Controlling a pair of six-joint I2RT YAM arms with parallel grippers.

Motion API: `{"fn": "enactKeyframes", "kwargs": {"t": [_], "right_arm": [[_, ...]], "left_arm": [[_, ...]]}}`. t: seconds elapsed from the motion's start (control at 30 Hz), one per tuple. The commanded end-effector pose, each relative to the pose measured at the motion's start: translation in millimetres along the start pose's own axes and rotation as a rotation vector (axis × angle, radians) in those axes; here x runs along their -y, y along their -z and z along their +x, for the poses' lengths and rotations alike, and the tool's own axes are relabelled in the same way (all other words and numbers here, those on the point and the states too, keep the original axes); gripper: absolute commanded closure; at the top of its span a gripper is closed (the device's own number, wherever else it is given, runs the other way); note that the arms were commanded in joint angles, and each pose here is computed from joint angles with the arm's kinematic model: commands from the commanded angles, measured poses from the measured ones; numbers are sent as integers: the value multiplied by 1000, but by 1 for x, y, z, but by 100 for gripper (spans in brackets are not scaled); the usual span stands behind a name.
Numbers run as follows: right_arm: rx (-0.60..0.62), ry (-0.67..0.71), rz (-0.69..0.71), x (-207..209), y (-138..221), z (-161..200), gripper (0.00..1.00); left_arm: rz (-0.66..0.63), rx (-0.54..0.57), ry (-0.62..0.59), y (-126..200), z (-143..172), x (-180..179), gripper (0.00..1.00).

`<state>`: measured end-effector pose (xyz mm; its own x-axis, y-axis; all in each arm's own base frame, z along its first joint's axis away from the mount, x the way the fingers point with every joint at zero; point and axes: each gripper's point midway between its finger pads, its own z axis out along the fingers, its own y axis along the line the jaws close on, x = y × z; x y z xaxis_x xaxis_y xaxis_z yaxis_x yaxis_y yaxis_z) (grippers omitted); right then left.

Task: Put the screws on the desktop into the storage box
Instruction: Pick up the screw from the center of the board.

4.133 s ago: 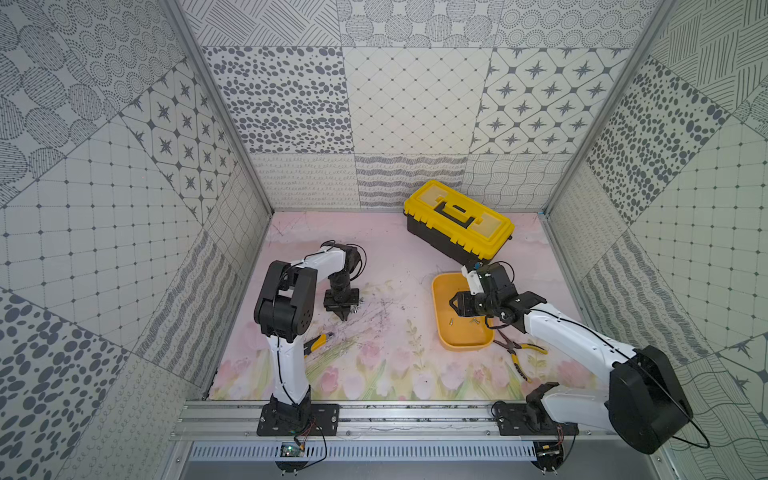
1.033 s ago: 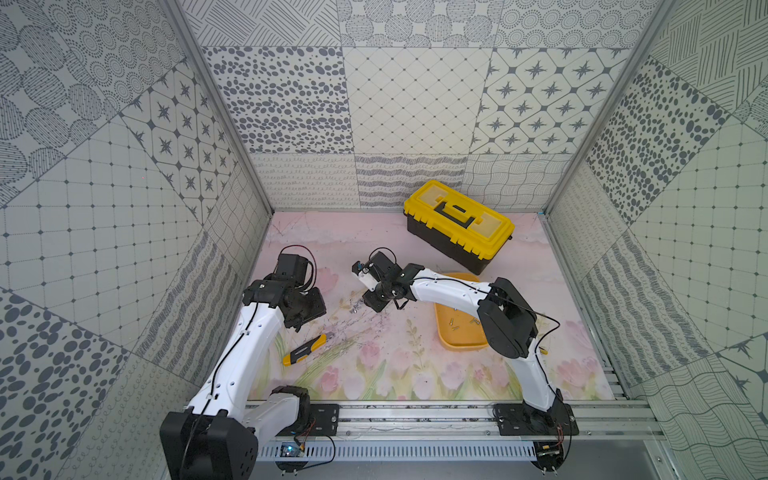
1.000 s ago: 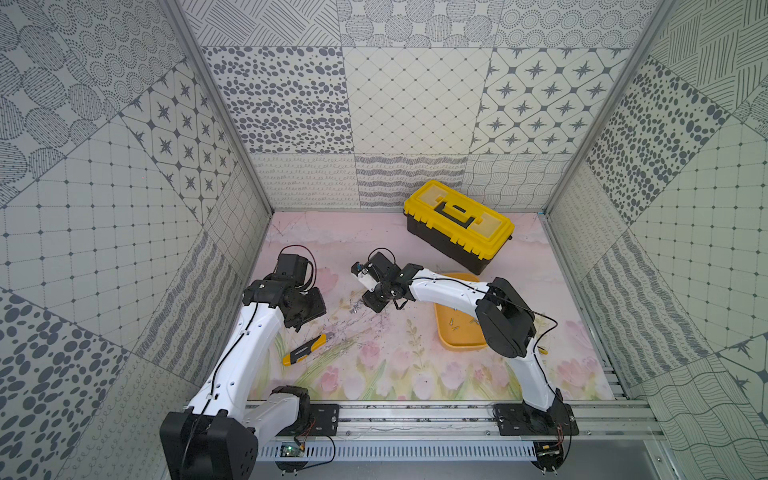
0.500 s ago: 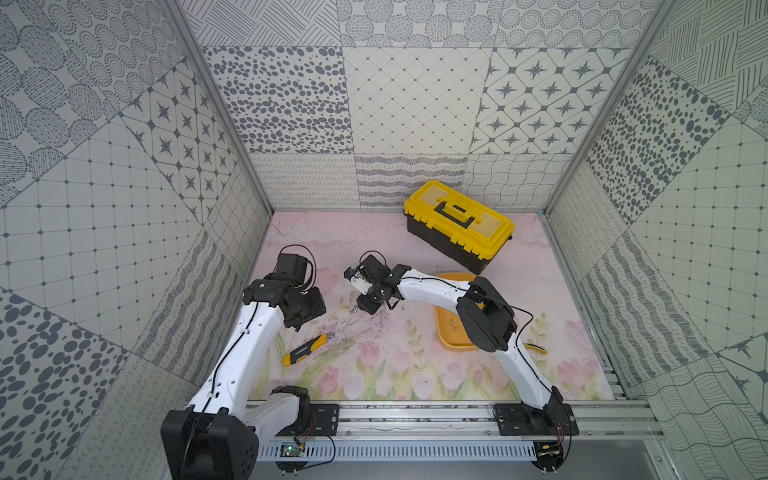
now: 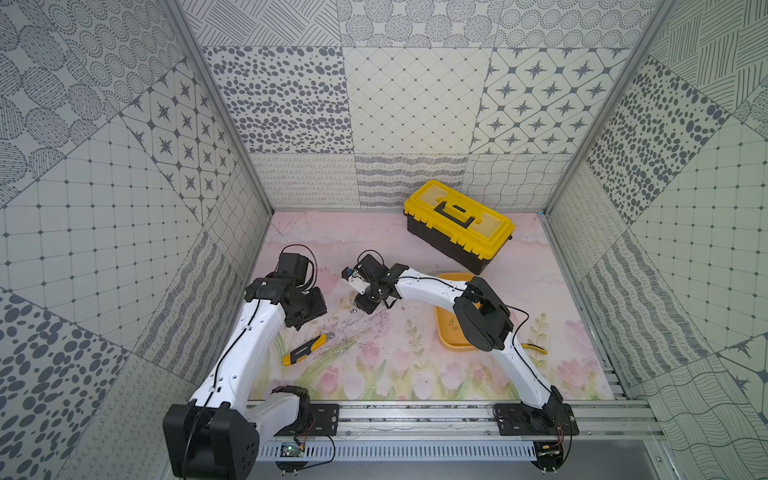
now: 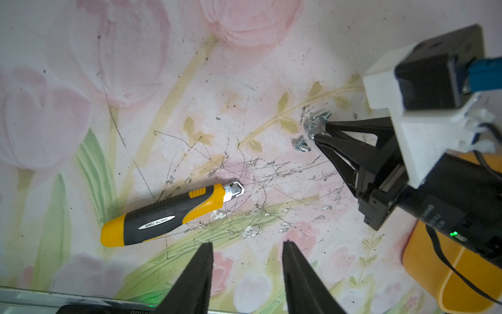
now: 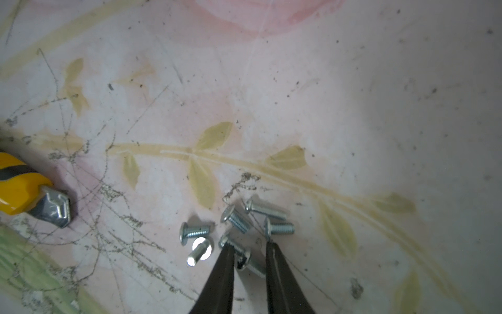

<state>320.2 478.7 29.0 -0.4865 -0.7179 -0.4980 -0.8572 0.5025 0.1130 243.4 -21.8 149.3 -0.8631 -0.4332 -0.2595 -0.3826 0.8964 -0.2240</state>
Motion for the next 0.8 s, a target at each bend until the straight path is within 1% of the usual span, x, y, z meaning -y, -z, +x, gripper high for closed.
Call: {"fn": "enactKeyframes", "kwargs": {"t": [0.0, 0.17, 0.33, 0.5, 0.63, 0.7, 0.77], "right_arm": [[-72, -10, 16, 1, -11, 25, 77], [-73, -17, 27, 2, -4, 27, 88], [-42, -28, 20, -1, 12, 18, 90], [41, -58, -22, -8, 45, -2, 92], [84, -160, -86, -9, 70, -9, 92], [92, -236, -106, -5, 81, -8, 92], [88, -352, -109, 4, 92, -2, 92]], "left_arm": [[14, -3, -14, -1, -2, 2, 53], [13, -6, -14, -2, -1, 2, 53], [13, -3, -13, -1, -1, 2, 53], [11, 0, -13, -1, -2, 2, 53], [13, -2, -12, -1, -1, 2, 53], [13, -4, -12, -1, -1, 2, 53], [14, -6, -12, -2, 0, 2, 53]]}}
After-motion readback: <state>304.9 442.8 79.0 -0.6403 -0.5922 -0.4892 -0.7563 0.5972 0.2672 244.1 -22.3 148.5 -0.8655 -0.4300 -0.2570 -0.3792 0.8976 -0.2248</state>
